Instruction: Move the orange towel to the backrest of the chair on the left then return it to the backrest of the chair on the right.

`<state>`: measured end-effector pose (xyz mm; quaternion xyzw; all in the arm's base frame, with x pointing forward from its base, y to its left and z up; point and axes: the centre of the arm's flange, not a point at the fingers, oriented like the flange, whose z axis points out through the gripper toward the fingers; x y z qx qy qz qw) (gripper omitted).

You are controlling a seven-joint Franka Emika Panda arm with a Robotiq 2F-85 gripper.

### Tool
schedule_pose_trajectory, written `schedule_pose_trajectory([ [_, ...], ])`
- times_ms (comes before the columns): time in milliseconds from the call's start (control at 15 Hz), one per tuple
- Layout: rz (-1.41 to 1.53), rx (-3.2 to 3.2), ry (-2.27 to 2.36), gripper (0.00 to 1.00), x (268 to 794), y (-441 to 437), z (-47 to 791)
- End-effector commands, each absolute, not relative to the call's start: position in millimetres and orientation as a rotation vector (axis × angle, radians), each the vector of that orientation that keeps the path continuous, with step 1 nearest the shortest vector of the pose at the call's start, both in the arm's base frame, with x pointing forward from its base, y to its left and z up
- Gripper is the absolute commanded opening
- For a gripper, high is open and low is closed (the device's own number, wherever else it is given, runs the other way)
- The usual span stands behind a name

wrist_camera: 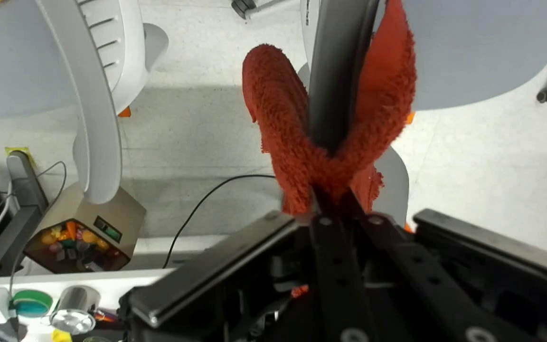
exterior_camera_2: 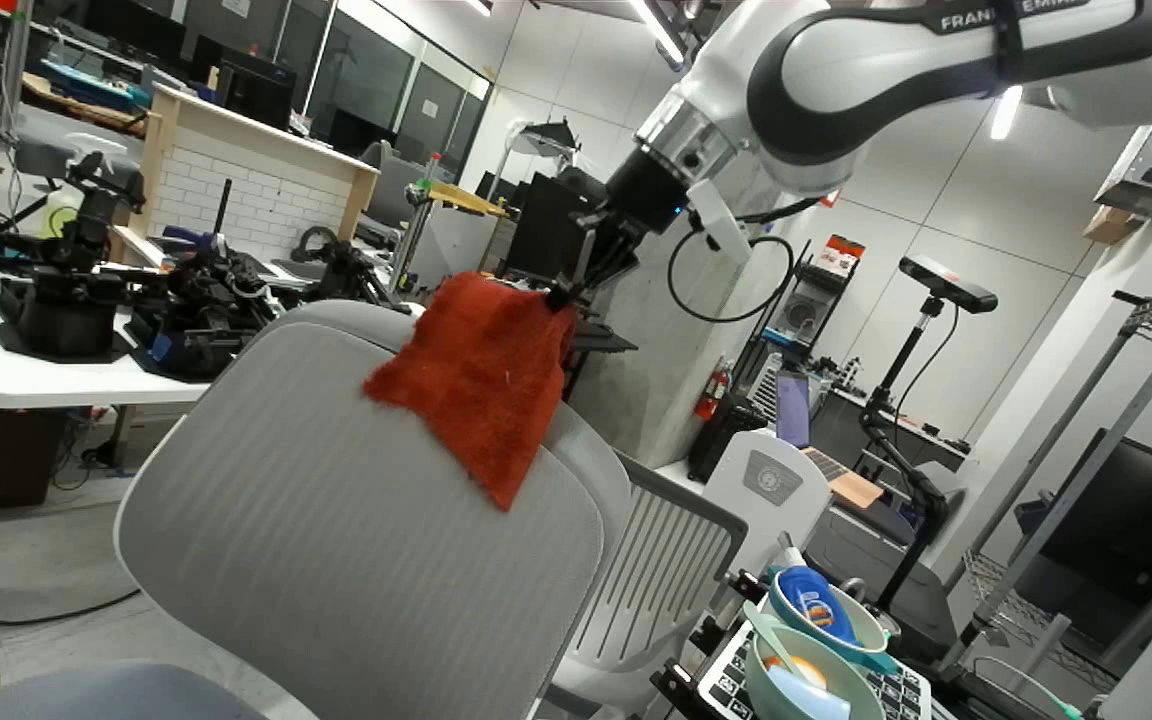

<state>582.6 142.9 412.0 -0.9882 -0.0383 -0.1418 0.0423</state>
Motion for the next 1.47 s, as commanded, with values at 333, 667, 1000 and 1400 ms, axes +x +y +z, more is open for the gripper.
schedule_pose_trajectory([
  [333,-0.602,-2.92,0.021,0.02,573.0,-17.3,551.1],
  [667,-0.623,-2.94,0.055,0.02,550.2,-85.3,555.5],
  [1000,-0.545,-2.974,0.059,0.02,551.2,-86.2,520.3],
  [1400,-0.402,-3.004,-0.016,0.02,546.3,-49.2,469.1],
])
